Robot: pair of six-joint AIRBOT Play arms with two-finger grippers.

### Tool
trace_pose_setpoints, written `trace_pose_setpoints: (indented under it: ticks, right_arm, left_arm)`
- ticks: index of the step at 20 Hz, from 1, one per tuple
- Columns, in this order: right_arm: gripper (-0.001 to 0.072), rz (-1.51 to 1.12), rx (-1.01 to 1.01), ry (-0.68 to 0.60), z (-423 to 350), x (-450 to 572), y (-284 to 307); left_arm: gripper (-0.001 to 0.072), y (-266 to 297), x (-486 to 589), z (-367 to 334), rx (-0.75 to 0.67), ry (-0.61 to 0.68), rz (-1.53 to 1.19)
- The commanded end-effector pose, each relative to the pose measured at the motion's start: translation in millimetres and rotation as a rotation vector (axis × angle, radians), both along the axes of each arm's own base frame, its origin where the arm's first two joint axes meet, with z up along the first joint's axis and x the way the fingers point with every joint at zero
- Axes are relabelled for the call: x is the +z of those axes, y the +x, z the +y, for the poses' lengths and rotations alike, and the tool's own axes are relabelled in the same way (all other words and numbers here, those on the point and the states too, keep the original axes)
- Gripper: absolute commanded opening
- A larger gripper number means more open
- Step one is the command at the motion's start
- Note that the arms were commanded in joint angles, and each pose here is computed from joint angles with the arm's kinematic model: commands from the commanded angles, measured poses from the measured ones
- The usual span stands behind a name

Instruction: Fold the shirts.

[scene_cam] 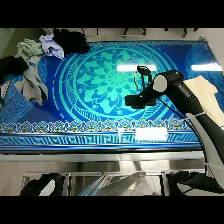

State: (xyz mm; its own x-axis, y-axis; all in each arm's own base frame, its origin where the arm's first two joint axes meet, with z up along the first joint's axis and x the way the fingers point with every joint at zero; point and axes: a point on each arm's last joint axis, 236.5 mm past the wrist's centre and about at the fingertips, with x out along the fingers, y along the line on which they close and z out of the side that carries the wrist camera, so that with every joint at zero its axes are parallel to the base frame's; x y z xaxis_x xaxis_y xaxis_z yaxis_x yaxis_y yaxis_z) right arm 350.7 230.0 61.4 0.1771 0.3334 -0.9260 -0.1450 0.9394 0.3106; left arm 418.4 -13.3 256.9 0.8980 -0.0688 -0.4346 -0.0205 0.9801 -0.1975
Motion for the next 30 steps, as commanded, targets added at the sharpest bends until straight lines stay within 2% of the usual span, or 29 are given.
trace_pose_setpoints:
  ticks: [1,4,12,17,20,22,23,24,25,26,29,30]
  right_arm:
    - [0.0015,0.002,-0.001,0.000,-0.2,-0.5,0.0]
    - [0.0015,0.002,-0.001,0.000,-0.2,-0.5,0.0]
    - [0.0015,-0.019,-0.013,-0.006,-6.9,0.4,7.6]
    - [0.0015,0.252,-0.219,-0.195,-125.9,-9.7,-23.9]
    - [0.0015,0.240,-0.376,-0.168,-176.8,0.2,-13.6]
    - [0.0015,0.253,-0.448,-0.157,-201.0,-1.4,-10.3]
    - [0.0015,0.254,-0.478,-0.153,-210.9,-3.8,-7.1]
    - [0.0014,0.241,-0.504,-0.146,-218.7,-6.0,-1.1]
    - [0.0014,0.242,-0.519,-0.137,-222.7,-8.1,1.7]
    - [0.0014,0.264,-0.525,-0.127,-223.5,-11.1,0.1]
    - [0.0014,0.281,-0.521,-0.091,-215.5,-17.3,4.5]
    - [0.0014,0.273,-0.522,-0.080,-213.5,-20.8,10.3]
  left_arm:
    - [0.0010,-117.2,-20.3,-87.3,-0.189,-0.165,0.095]
    - [0.0010,-170.3,-36.0,-149.3,-0.327,-0.311,0.184]
    - [0.0011,-185.8,-84.8,-305.1,-0.609,-0.048,0.307]
    - [0.0012,-176.0,-108.0,-395.6,-0.771,0.068,0.295]
    - [0.0013,-190.7,-126.6,-434.6,-0.877,0.048,0.379]
    - [0.0014,-192.2,-133.0,-444.6,-0.895,0.044,0.399]
    - [0.0128,-192.0,-133.5,-445.3,-0.904,0.059,0.398]
    - [0.0426,-193.2,-132.2,-442.4,-0.901,0.071,0.411]
    - [0.0584,-190.4,-130.9,-431.4,-0.878,0.092,0.446]
    - [0.0615,-185.1,-126.8,-415.6,-0.848,0.124,0.485]
    - [0.0613,-158.0,-84.3,-334.2,-0.766,0.224,0.530]
    - [0.0612,-149.6,-69.4,-281.3,-0.716,0.287,0.547]
